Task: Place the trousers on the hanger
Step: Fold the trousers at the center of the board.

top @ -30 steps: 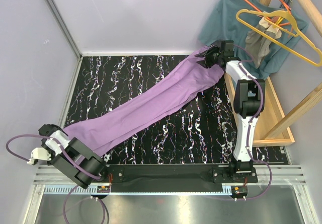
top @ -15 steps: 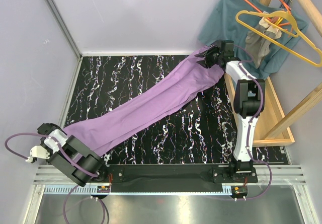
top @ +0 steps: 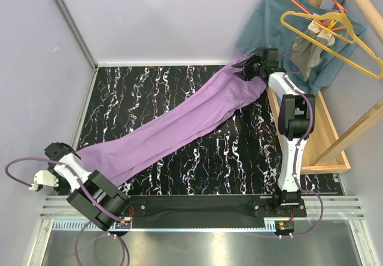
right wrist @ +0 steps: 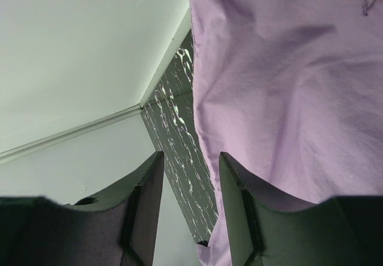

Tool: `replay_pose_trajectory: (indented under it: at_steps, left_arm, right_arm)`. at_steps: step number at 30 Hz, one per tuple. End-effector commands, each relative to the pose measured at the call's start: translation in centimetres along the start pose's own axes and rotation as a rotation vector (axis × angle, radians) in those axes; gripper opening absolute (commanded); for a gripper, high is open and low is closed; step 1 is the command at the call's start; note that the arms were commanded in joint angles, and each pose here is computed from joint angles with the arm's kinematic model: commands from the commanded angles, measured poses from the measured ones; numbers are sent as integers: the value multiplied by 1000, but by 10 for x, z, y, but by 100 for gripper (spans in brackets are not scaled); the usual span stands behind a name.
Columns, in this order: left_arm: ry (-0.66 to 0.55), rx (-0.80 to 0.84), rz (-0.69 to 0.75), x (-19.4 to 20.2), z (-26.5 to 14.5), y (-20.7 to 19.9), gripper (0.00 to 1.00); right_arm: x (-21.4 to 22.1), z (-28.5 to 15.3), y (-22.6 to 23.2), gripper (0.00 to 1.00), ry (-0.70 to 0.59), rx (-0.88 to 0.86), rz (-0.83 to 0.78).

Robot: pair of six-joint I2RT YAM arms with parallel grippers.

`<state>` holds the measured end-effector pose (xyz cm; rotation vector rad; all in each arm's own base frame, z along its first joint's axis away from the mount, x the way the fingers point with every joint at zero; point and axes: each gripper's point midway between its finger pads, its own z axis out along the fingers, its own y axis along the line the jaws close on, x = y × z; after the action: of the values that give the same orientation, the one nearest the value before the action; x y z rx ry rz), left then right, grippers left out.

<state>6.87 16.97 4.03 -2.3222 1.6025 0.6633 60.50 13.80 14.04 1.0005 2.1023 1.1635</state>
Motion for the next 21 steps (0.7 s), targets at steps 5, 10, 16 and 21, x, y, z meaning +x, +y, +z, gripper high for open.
replay_pose_trajectory:
  at_steps: [5, 10, 16, 21]
  left_arm:
    - [-83, -6, -16, -23, -6, -3, 25]
    - [-89, 12, 24, -35, -1, -18, 59]
    - [-66, -9, 6, -26, 13, -13, 46]
    - [-44, -22, -18, -22, 18, -8, 39]
  right_arm:
    - [-6, -5, 21, 49, 0, -70, 4]
    - [-4, -11, 25, 49, -4, -74, -9]
    - [-7, -11, 23, 49, -8, -69, -7]
    - [-9, -11, 22, 49, -11, -69, -5]
